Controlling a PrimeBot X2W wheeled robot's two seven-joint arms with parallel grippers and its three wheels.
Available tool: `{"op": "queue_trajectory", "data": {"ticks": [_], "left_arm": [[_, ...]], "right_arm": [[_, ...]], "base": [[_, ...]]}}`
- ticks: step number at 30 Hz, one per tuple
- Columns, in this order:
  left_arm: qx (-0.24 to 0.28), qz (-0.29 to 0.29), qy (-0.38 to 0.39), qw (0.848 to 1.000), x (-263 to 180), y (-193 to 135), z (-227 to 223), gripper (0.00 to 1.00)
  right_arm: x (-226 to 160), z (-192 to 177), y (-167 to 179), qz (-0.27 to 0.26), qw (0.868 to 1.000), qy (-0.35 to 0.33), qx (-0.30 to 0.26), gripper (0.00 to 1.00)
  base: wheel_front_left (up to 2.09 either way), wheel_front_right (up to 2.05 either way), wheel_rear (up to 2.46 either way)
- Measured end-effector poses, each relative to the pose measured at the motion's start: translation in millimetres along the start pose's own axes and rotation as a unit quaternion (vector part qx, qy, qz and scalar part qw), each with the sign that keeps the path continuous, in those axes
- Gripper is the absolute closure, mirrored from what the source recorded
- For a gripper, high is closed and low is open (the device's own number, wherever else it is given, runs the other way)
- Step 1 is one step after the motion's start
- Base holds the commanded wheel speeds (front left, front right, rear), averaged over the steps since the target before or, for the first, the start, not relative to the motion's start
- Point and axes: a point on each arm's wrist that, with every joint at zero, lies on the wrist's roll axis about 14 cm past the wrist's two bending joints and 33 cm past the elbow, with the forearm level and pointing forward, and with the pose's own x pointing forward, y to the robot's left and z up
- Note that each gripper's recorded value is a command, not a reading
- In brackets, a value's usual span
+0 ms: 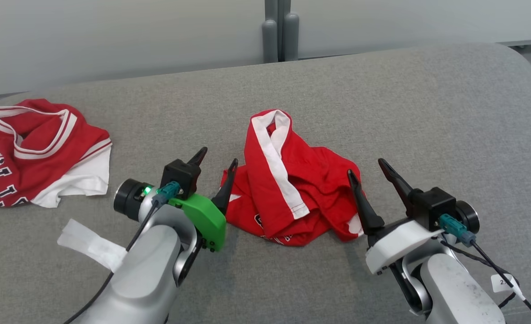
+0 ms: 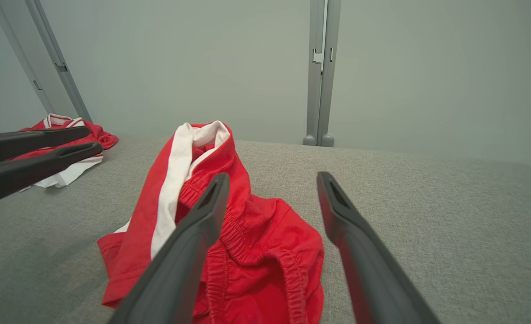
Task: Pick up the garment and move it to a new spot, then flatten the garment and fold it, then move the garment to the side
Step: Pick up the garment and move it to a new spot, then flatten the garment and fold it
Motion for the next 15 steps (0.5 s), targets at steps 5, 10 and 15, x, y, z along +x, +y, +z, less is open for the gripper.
{"op": "queue_trajectory", "data": {"ticks": [5, 10, 15], "left_arm": [[-0.012, 0.005, 0.002, 1.0, -16.6, -3.8, -7.4, 0.0], [-0.044, -0.002, 0.012, 0.999, -32.7, -18.9, -21.6, 0.0], [-0.046, -0.006, -0.001, 0.999, -35.4, -24.5, -14.0, 0.0]], "right_arm": [[-1.3, -7.0, 13.5, 0.02, 1.0, 0.01, 0.004, 0.0], [-4.3, -18.0, 27.7, 0.047, 0.998, 0.028, 0.007, 0.0], [-8.1, -33.3, 33.3, 0.057, 0.997, 0.052, 0.009, 0.0]], "base": [[0.0, 0.0, 0.0], [0.0, 0.0, 0.0], [0.0, 0.0, 0.0]]}}
